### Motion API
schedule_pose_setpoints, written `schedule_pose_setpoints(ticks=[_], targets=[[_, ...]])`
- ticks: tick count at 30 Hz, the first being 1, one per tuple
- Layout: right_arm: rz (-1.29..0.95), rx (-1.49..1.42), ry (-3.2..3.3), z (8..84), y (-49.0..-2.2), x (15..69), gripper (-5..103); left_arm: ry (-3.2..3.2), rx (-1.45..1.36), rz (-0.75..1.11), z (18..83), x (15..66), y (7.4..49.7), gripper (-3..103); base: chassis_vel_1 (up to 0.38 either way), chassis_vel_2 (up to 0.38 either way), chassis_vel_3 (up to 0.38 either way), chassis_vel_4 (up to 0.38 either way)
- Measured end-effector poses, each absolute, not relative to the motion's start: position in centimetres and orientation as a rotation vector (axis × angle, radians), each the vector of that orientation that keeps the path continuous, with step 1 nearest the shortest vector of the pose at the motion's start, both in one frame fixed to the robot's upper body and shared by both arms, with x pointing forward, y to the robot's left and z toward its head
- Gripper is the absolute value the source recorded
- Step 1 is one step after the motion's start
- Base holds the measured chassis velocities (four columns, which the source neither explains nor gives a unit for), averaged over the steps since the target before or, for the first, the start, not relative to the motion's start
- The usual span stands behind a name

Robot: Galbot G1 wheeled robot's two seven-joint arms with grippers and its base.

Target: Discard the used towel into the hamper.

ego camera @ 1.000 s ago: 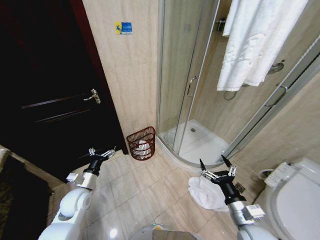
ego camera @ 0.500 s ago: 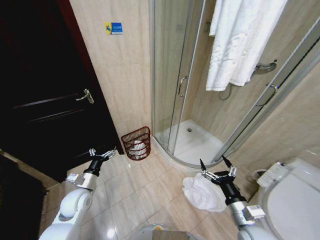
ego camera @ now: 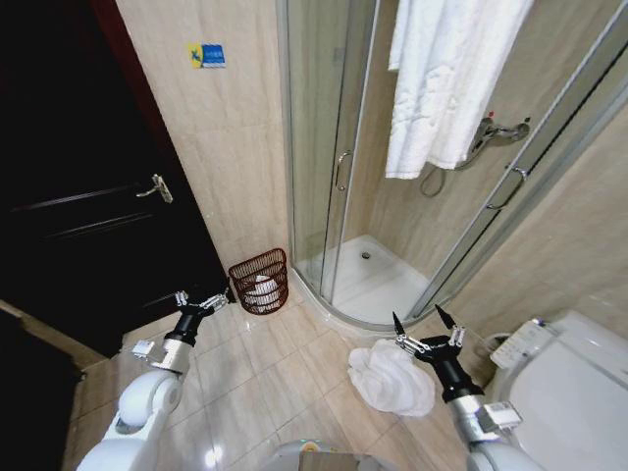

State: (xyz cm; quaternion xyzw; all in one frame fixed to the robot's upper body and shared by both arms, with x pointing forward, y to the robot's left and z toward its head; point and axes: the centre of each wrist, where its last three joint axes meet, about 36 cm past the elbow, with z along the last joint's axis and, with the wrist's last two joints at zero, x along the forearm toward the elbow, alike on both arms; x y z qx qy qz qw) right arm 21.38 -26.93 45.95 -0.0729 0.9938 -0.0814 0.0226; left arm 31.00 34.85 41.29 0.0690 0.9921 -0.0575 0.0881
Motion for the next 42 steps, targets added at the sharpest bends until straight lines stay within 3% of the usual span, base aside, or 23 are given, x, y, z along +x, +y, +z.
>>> schedule_pose_setpoints(ticks=[17, 30, 42], targets=[[-0.197, -0.193, 3.072, 46.3, -27.3, 22.6, 100, 2.948, 0.188, -0.178, 41.4, 30.8, 34.9, 100, -0.071, -0.077, 0.073, 0.063], [-0.09, -0.024, 2.981, 48.7, -28.7, 29.1, 100, 2.976, 0.169, -0.143, 41.1, 30.4, 34.6, 100, 0.0, 0.0, 0.0, 0.0], [-0.091, 0.085, 2.871, 55.5, -31.0, 33.9, 100, 2.994, 0.242, -0.112, 39.8, 32.5, 32.4, 100, 0.0, 0.0, 0.0, 0.0]])
